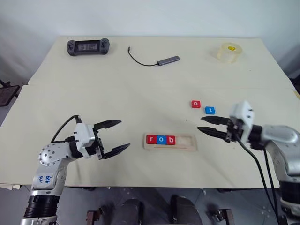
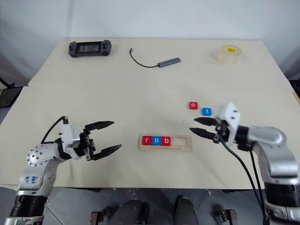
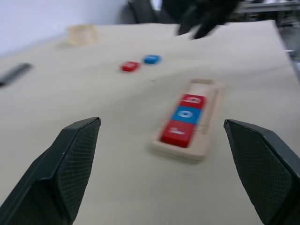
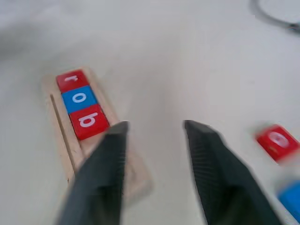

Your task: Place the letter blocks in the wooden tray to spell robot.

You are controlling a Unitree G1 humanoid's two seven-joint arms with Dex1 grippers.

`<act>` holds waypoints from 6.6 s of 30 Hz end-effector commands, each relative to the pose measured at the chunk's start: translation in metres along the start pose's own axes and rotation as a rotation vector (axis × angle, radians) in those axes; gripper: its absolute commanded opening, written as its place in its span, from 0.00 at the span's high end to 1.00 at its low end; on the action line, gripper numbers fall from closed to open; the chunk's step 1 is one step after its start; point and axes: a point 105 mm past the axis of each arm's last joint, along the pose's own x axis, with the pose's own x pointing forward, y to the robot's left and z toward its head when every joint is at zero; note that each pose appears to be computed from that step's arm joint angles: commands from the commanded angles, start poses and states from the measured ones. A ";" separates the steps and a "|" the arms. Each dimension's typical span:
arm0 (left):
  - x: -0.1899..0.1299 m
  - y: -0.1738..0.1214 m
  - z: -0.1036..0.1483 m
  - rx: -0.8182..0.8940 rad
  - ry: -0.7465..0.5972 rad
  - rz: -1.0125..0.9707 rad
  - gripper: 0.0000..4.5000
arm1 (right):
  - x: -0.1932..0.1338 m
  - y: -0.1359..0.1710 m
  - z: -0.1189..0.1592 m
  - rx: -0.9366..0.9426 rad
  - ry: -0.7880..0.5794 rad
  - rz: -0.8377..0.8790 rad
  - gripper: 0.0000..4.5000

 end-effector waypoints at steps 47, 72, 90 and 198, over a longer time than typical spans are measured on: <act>0.008 -0.016 0.004 -0.042 -0.006 -0.032 0.00 | 0.096 -0.084 -0.006 0.343 0.344 -0.478 0.00; 0.012 -0.019 0.000 -0.055 -0.021 -0.029 0.00 | 0.130 -0.084 0.002 0.401 0.277 -0.604 0.68; 0.024 -0.015 -0.009 -0.092 -0.032 -0.115 0.00 | 0.026 -0.011 -0.031 0.445 0.527 -0.644 0.68; 0.025 -0.018 -0.001 -0.062 -0.039 -0.120 0.00 | -0.003 0.017 -0.030 0.381 0.535 0.257 0.01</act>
